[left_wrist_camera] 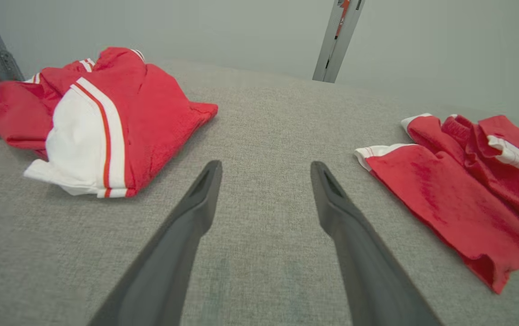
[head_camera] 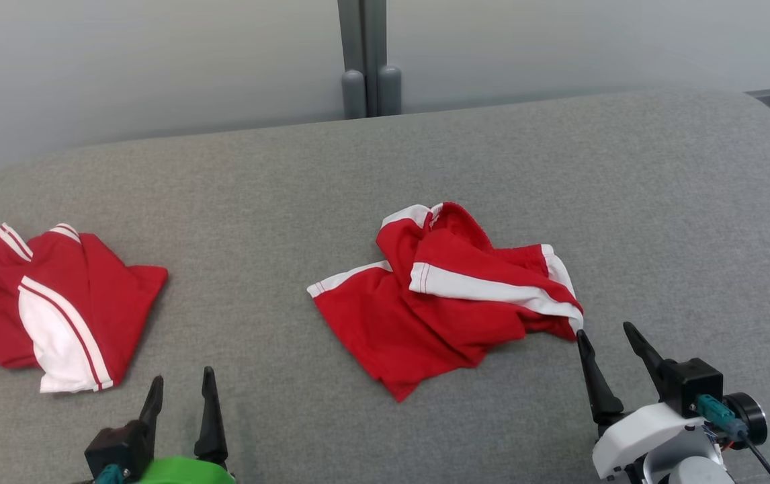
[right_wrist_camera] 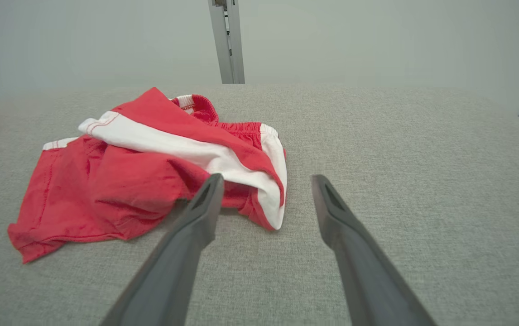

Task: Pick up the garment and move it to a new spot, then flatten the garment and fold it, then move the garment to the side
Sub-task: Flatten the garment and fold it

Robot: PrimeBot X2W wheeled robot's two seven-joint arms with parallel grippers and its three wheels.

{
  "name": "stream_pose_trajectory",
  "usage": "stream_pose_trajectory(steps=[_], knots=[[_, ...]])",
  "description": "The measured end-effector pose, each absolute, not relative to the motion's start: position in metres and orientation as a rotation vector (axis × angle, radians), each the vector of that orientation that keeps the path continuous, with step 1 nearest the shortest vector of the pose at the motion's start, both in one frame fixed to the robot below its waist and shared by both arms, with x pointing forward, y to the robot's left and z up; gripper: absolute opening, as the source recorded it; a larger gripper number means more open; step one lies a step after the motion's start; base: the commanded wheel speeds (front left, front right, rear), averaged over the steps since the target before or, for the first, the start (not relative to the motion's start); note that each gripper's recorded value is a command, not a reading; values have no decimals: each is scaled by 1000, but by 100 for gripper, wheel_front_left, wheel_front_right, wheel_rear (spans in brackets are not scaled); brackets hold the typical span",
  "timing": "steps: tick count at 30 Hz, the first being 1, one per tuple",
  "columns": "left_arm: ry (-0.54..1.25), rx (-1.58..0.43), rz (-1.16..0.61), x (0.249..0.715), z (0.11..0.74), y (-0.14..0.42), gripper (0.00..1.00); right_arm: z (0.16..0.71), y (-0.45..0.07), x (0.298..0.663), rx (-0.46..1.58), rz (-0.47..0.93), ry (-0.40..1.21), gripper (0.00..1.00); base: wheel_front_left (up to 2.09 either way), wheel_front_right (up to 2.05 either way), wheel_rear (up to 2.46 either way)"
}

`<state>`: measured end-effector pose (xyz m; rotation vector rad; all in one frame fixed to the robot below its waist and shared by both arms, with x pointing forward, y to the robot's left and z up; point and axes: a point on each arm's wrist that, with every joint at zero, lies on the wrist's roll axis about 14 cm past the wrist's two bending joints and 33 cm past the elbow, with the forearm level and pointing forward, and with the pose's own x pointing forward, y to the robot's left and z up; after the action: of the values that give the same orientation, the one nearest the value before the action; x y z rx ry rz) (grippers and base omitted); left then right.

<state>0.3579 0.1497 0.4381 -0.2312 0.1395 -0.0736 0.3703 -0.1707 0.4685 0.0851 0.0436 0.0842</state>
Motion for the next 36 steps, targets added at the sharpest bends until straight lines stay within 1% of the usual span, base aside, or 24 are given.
stream_pose_trajectory(steps=[2, 10, 14, 20, 27, 31, 32, 33, 34, 36], knots=[[140, -262, -107, 363, 439, 139, 100, 466, -172, 370, 85, 80, 50, 100, 0, 0, 0], [61, -298, -384, 413, 475, 55, 100, 466, -179, 389, 80, 63, 47, 100, 0, 0, 0], [57, -296, -519, 426, 481, 12, 100, 461, -182, 396, 82, 53, 60, 100, 0, 0, 0], [129, -282, -665, 431, 461, -35, 100, 452, -195, 399, 92, 14, 84, 100, 0, 0, 0], [241, -331, -744, 424, 430, -67, 100, 439, -217, 392, 92, -52, 125, 100, 0, 0, 0], [271, -351, -764, 423, 423, -76, 100, 433, -225, 388, 90, -78, 142, 100, 0, 0, 0], [272, -355, -766, 423, 423, -77, 65, 433, -226, 388, 89, -81, 144, 100, 0, 0, 0], [270, -356, -768, 424, 423, -78, 47, 433, -226, 388, 89, -81, 145, 100, 0, 0, 0], [263, -361, -769, 424, 426, -78, 0, 433, -225, 388, 90, -79, 143, 100, 0, 0, 0], [242, -367, -763, 426, 433, -77, 0, 435, -224, 388, 92, -76, 139, 100, 0, 0, 0]])
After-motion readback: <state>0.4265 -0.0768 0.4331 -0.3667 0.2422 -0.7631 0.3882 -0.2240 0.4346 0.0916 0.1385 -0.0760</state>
